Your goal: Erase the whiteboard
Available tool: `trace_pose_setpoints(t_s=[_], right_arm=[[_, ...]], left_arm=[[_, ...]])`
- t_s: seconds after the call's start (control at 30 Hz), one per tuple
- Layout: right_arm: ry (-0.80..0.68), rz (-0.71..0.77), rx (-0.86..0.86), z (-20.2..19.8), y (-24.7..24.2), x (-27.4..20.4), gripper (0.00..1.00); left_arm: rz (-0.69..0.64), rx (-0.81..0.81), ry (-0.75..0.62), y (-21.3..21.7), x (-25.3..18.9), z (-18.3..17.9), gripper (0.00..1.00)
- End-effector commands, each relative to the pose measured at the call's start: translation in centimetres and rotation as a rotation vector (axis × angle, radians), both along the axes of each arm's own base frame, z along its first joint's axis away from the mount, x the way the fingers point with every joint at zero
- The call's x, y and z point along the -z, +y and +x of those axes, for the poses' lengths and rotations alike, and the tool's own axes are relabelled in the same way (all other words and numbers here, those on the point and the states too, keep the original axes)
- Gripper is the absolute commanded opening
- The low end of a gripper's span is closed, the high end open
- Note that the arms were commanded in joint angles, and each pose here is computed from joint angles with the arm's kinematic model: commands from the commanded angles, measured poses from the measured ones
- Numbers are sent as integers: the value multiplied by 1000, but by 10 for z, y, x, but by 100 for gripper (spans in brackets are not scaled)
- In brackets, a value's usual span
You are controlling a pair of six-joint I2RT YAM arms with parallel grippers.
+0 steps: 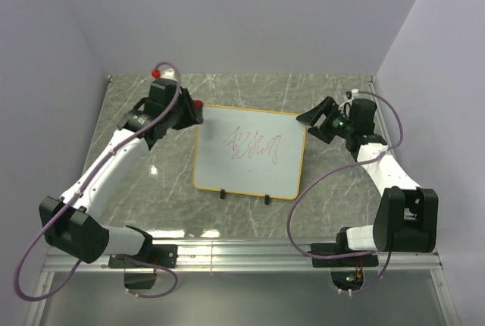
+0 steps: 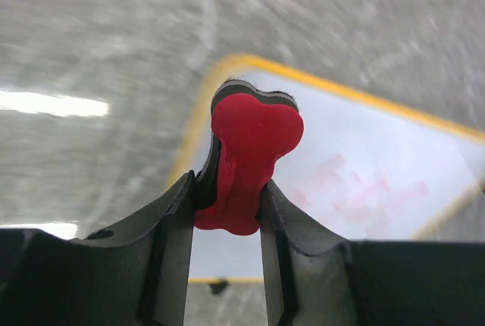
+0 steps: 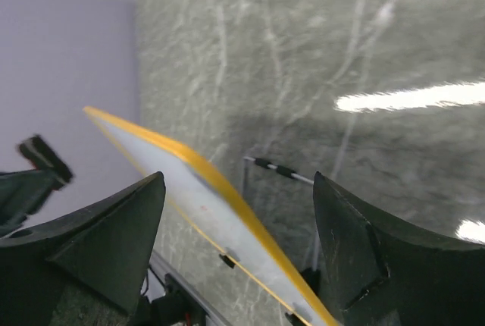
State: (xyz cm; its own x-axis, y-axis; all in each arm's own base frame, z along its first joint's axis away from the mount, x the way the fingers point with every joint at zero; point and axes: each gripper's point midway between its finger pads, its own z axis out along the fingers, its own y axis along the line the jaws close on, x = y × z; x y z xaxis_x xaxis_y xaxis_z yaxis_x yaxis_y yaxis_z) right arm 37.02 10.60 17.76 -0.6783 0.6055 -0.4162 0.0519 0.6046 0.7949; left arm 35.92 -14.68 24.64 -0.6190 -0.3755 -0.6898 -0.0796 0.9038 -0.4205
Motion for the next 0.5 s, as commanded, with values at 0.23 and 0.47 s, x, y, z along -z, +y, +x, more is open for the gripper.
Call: trace_pose_setpoints(t_s=[0.23,0.47], right_arm=[[-196,150,-139,-2,25,-31,71],[-228,179,-151,-7,27,-24,55]], left_arm=[[-85,277,31,-132,16,-39,0],[-66,352,106,-220,26,-40,0]])
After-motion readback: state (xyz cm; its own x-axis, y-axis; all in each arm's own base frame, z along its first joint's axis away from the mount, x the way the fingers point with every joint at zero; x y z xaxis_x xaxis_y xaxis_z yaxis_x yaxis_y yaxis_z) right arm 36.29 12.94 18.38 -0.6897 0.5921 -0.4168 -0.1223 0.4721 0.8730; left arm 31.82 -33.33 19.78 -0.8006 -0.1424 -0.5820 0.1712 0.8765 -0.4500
